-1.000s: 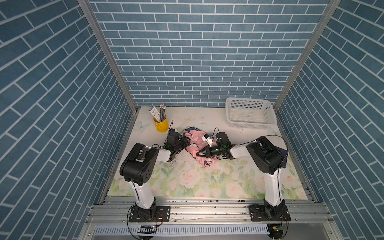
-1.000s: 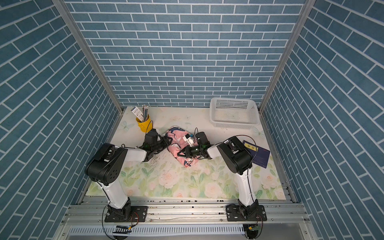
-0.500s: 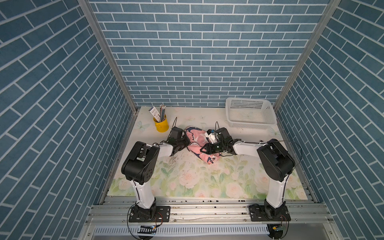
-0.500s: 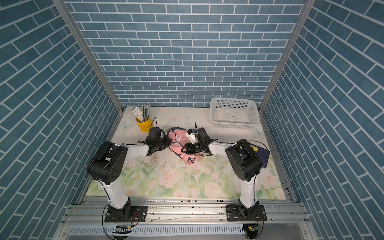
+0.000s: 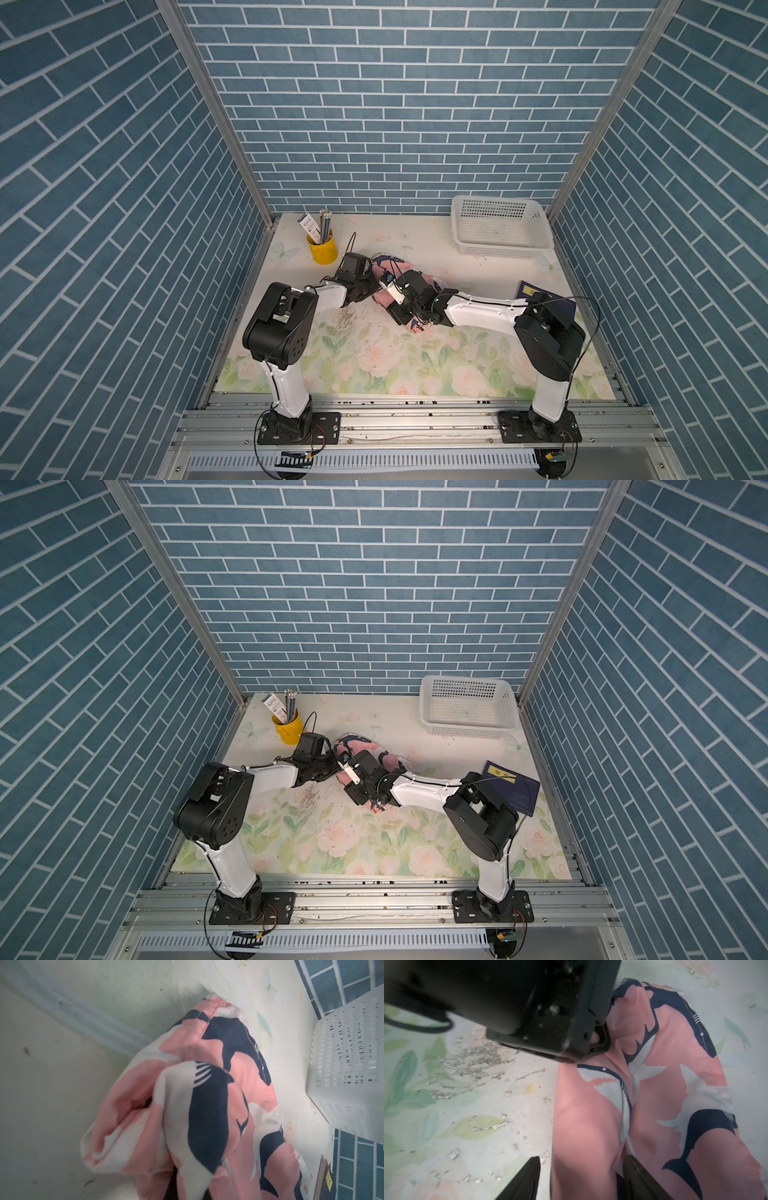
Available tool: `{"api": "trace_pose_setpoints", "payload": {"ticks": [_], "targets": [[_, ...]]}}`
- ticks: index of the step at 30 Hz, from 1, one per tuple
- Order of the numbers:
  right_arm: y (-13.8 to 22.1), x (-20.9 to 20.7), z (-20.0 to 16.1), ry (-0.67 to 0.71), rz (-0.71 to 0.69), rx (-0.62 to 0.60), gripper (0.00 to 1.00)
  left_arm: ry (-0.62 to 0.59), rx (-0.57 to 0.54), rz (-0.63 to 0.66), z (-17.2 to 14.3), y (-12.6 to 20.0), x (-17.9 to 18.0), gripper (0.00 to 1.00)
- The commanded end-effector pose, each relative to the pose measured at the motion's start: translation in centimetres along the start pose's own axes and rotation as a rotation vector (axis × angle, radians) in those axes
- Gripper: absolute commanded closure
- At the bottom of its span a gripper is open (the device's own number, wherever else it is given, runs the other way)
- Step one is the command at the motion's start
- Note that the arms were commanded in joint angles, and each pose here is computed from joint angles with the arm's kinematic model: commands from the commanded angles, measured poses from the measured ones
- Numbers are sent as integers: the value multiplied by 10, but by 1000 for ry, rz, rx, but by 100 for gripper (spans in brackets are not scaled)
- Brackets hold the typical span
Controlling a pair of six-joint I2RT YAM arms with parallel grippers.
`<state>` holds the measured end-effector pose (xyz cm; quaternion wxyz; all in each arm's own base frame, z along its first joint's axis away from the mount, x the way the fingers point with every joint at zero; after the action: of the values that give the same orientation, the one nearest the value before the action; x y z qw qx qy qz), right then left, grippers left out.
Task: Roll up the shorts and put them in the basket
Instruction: Roll the shorts at the center of the board.
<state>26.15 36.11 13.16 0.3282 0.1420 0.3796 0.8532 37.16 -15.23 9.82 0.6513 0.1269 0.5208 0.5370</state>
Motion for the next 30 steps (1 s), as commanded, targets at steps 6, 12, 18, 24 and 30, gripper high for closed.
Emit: {"api": "trace_pose_setpoints", "payload": {"ticks": [6,12,18,24,30], "targets": [[-27,1,-15,104,-75,81,46,-5,38,-6,-6,6,-4,100],[-31,6,-18,-33,193,119,95,-17,-22,-36,3,17,-11,51],[-27,-9,-25,-336,491,128,100,-48,-131,-13,12,50,-11,30],[-27,-26,-30,-608,679,129,100,-54,-199,18,2,78,1,29],[-31,-37,-31,-820,853,107,100,-65,-191,-14,-19,77,10,29]]}}
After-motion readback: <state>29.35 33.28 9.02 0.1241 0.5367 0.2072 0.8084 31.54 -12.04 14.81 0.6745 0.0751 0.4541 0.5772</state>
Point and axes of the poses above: each gripper's point midway between its finger pads, its own y axis back along the fingers, its own x axis along the line the jaws close on, z = x × y, the point moved 8 cm from there along y, back along the fingers, and after that the axes turned 7 degrees about -y, right-handed, at the moved point
